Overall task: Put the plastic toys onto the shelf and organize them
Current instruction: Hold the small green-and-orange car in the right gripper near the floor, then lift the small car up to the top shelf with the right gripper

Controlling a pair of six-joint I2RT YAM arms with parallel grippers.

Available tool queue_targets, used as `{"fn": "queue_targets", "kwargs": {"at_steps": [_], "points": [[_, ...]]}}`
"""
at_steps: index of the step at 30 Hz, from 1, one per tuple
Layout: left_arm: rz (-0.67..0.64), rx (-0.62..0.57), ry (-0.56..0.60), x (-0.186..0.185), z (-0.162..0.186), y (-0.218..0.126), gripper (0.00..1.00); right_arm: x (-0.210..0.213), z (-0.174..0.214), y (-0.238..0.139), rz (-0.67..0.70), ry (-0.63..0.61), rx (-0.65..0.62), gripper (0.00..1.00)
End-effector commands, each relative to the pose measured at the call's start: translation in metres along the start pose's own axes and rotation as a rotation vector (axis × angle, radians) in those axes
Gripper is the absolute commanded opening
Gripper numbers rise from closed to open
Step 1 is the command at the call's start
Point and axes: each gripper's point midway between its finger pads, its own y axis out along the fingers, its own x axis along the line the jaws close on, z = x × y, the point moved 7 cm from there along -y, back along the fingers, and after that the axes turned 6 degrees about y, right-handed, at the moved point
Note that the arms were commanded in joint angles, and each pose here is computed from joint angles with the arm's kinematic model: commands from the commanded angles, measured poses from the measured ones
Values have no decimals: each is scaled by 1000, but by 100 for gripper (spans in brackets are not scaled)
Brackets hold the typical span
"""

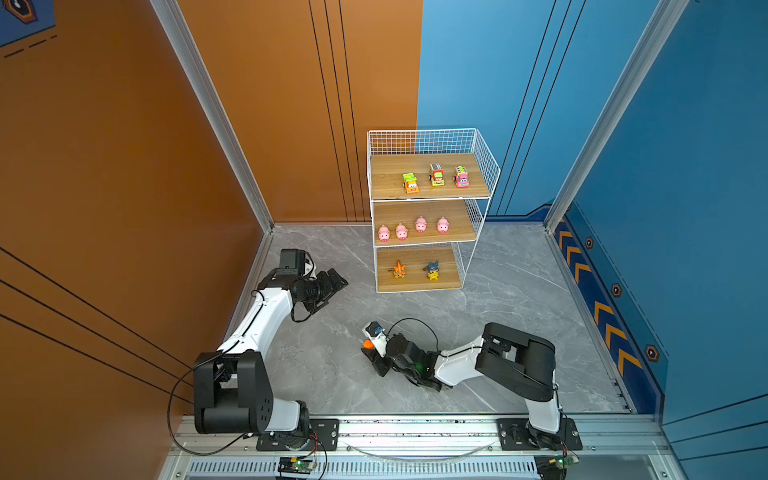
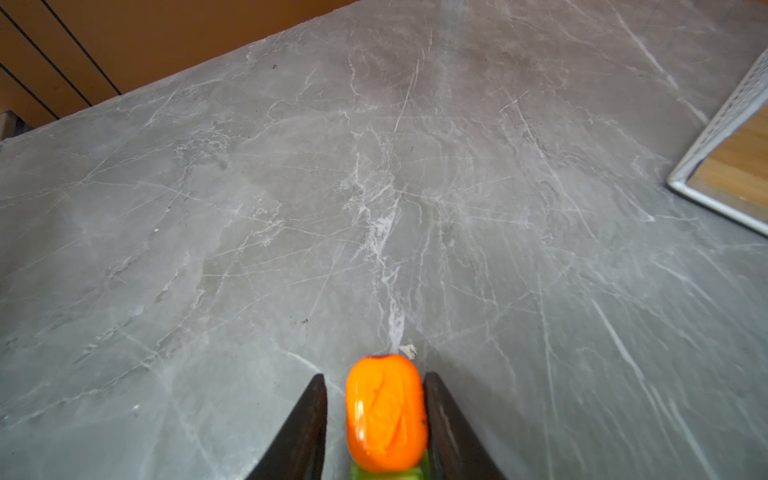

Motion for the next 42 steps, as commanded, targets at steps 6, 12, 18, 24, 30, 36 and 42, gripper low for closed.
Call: {"fn": "queue_targets", "kwargs": {"at_steps": [6, 12, 18, 24, 30, 36, 42], "points": [[24, 23, -22, 3, 2, 5, 90, -2, 11, 7, 34, -18, 37, 39], [25, 24, -26, 4, 2, 6, 90, -3, 11, 7, 39, -18, 35, 30], [25, 25, -28, 4, 2, 7, 90, -2, 1, -1, 41, -14, 8, 22], [25, 25, -29, 4, 2, 7, 90, 2, -34, -25, 60, 4, -36, 21], [32, 23, -28, 2, 2, 6, 90, 2, -85, -65, 117, 16, -103, 20], [38, 11, -15, -1, 3, 3, 90, -1, -163, -117, 220, -3, -159, 19], [43, -5, 24, -9, 6, -2, 90, -14, -236, -156, 319, -19, -189, 19]]}}
